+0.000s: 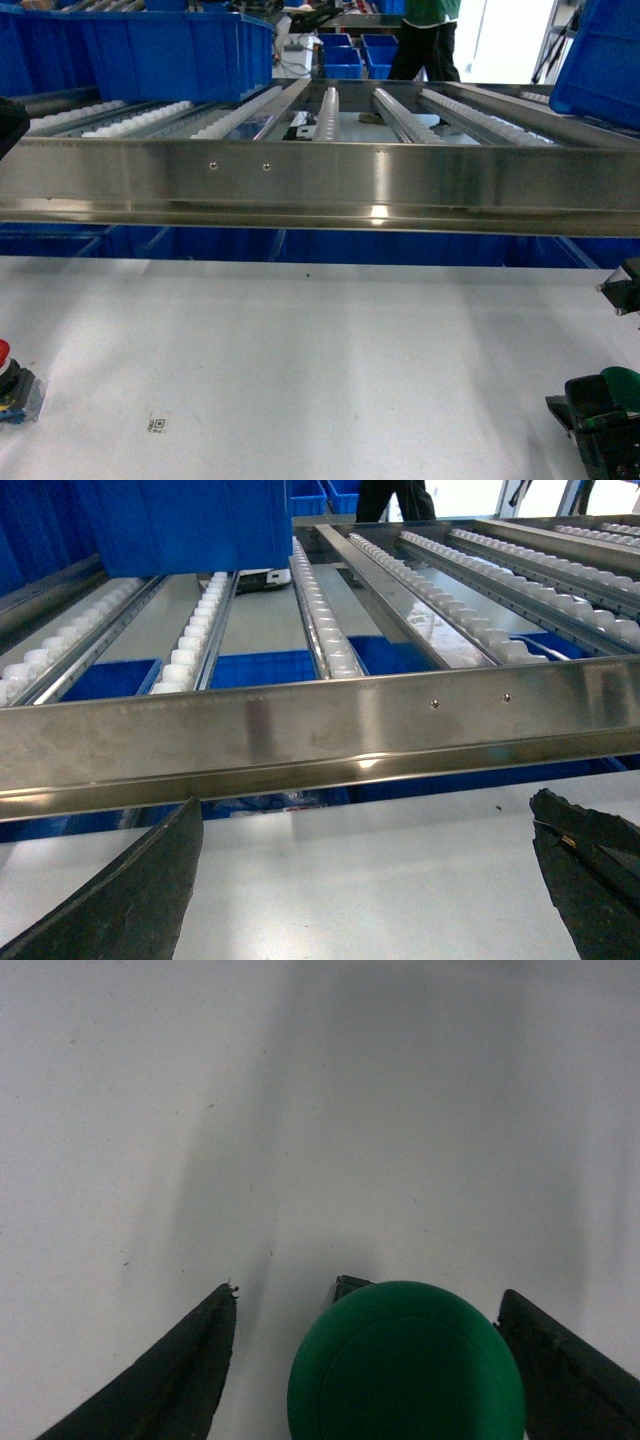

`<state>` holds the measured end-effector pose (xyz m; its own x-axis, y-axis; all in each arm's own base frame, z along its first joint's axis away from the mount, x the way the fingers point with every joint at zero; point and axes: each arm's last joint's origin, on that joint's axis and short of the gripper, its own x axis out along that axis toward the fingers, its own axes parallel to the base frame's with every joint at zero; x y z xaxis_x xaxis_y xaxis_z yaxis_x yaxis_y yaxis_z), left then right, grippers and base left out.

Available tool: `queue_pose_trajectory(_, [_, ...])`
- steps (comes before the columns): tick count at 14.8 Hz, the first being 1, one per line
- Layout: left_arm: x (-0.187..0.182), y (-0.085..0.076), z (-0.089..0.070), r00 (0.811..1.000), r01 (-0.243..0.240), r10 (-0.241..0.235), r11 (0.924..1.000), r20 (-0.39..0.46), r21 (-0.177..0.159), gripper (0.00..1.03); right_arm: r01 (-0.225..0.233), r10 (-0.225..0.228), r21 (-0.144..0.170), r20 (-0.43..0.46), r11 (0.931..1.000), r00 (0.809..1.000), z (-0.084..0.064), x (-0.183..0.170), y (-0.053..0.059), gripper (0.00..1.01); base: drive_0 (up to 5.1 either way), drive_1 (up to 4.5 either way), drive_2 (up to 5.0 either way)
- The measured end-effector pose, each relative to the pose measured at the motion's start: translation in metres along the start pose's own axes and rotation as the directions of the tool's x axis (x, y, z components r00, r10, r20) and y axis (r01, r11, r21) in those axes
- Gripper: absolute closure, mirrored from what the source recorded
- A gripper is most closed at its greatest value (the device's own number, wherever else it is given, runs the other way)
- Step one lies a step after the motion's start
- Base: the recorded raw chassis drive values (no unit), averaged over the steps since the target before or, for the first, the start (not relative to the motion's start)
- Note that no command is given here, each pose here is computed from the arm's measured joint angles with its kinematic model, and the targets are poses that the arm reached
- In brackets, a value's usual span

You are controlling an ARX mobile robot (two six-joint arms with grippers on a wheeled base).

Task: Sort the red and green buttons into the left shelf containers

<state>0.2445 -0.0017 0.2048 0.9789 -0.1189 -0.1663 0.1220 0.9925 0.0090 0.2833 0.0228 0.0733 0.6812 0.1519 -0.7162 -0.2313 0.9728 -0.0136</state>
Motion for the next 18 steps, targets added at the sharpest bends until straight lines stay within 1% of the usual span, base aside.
queue_pose_trajectory(2, [0.000, 0.000, 0.000, 1.000, 0.000, 0.000, 1.0000, 0.000, 0.000, 0.05, 0.000, 0.000, 0.013, -0.010, 0.9999, 1.000, -0.006, 0.002, -0.001, 0.40, 0.0, 0.00, 0.0])
queue_pose_trajectory(3, [0.000, 0.000, 0.000, 1.000, 0.000, 0.000, 1.0000, 0.000, 0.000, 0.05, 0.000, 0.000, 0.026, -0.001, 0.9997, 1.000, -0.008, 0.002, 0.000, 0.55, 0.0, 0.00, 0.0])
queue_pose_trajectory(4, [0.000, 0.000, 0.000, 1.000, 0.000, 0.000, 1.0000, 0.000, 0.000, 0.05, 0.001, -0.002, 0.026, 0.016, 0.9997, 1.000, -0.007, 0.001, 0.000, 0.66, 0.0, 0.00, 0.0])
queue_pose_trajectory(5, [0.000, 0.000, 0.000, 1.000, 0.000, 0.000, 1.0000, 0.000, 0.000, 0.05, 0.000, -0.001, 0.027, 0.022, 0.9996, 1.000, -0.007, 0.001, 0.000, 0.74, 0.0, 0.00, 0.0])
queue_pose_trajectory(9, [0.000, 0.000, 0.000, 1.000, 0.000, 0.000, 1.0000, 0.000, 0.000, 0.05, 0.003, -0.004, 0.024, 0.042, 0.9997, 0.999, -0.010, 0.001, 0.002, 0.75, 0.0, 0.00, 0.0])
queue_pose_trajectory(11, [0.000, 0.000, 0.000, 1.000, 0.000, 0.000, 1.0000, 0.000, 0.000, 0.05, 0.020, -0.021, 0.023, 0.073, 0.9995, 0.997, -0.009, -0.003, 0.001, 0.75, 0.0, 0.00, 0.0])
queue_pose_trajectory(12, [0.000, 0.000, 0.000, 1.000, 0.000, 0.000, 1.0000, 0.000, 0.000, 0.05, 0.033, -0.035, 0.020, 0.114, 0.9993, 0.993, -0.007, -0.009, -0.001, 0.75, 0.0, 0.00, 0.0])
queue_pose_trajectory(14, [0.000, 0.000, 0.000, 1.000, 0.000, 0.000, 1.0000, 0.000, 0.000, 0.05, 0.067, -0.070, 0.020, 0.229, 0.9975, 0.971, 0.003, -0.030, -0.005, 0.75, 0.0, 0.00, 0.0])
queue_pose_trajectory(15, [0.000, 0.000, 0.000, 1.000, 0.000, 0.000, 1.0000, 0.000, 0.000, 0.05, 0.082, -0.083, 0.016, 0.259, 0.9965, 0.962, 0.003, -0.040, -0.006, 0.75, 0.0, 0.00, 0.0])
queue_pose_trajectory(17, [0.000, 0.000, 0.000, 1.000, 0.000, 0.000, 1.0000, 0.000, 0.000, 0.05, 0.088, -0.091, 0.022, 0.297, 0.9958, 0.951, -0.002, -0.060, -0.007, 0.75, 0.0, 0.00, 0.0])
queue_pose_trajectory(18, [0.000, 0.000, 0.000, 1.000, 0.000, 0.000, 1.0000, 0.000, 0.000, 0.05, 0.092, -0.095, 0.024, 0.326, 0.9955, 0.940, -0.004, -0.072, -0.007, 0.75, 0.0, 0.00, 0.0])
